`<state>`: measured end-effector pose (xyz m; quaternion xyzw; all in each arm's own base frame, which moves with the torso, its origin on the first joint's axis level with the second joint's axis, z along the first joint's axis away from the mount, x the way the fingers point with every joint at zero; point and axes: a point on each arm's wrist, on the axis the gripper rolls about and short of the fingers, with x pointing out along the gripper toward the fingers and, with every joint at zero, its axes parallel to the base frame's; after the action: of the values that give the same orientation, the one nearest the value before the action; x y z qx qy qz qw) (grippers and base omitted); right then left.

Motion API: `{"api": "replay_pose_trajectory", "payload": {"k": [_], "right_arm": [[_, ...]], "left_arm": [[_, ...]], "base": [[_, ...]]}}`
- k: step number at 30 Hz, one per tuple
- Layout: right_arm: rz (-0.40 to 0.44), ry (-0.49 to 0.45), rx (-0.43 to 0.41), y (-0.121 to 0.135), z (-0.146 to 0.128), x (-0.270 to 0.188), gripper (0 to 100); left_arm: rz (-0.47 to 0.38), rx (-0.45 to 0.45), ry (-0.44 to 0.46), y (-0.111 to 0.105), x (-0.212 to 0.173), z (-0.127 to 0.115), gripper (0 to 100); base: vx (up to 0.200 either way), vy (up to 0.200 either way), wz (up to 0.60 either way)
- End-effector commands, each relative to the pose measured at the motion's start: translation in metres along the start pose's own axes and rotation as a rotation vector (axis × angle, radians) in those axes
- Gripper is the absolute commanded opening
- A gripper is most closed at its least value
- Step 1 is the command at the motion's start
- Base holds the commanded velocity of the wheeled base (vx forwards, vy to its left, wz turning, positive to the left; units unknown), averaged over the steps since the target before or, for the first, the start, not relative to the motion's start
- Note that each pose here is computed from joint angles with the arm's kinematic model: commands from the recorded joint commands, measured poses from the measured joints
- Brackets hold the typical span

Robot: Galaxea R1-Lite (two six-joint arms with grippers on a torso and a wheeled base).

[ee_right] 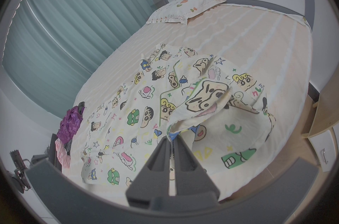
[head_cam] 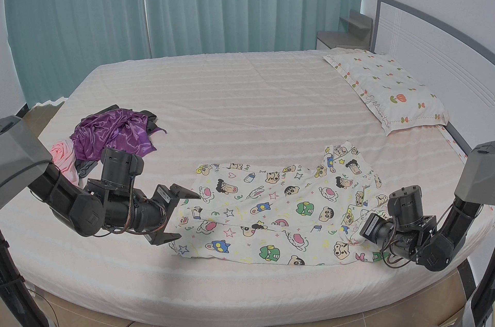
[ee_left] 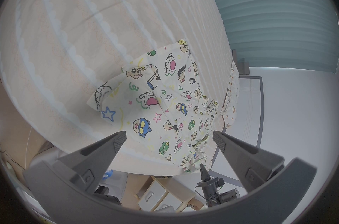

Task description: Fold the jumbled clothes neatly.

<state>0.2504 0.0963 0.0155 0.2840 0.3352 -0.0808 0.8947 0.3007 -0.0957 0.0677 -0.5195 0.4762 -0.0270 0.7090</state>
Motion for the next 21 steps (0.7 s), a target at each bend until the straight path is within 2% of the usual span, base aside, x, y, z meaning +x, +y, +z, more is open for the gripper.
{"api": "replay_pose_trajectory", "payload": {"k": [1, 6, 14, 15, 21], "right_arm": [[-0.028, -0.004, -0.019, -0.003, -0.006, -0.005, 0], [-0.057, -0.021, -0.051, -0.001, -0.014, -0.007, 0], [-0.071, 0.011, -0.105, -0.005, -0.024, -0.011, 0], [-0.08, 0.021, -0.119, -0.007, -0.026, -0.012, 100], [-0.117, 0.065, -0.238, -0.021, -0.033, -0.021, 100]], "left_arm": [[0.006, -0.003, 0.002, 0.001, 0.001, 0.0, 100], [0.008, -0.004, 0.003, 0.002, 0.002, 0.0, 100], [0.011, -0.006, 0.003, 0.003, 0.003, 0.001, 100], [0.011, -0.005, 0.004, 0.003, 0.003, 0.0, 100], [0.018, -0.008, 0.005, 0.004, 0.005, 0.0, 100]], "base": [[0.0, 0.0, 0.0], [0.0, 0.0, 0.0], [0.0, 0.0, 0.0], [0.0, 0.0, 0.0], [0.0, 0.0, 0.0]]}}
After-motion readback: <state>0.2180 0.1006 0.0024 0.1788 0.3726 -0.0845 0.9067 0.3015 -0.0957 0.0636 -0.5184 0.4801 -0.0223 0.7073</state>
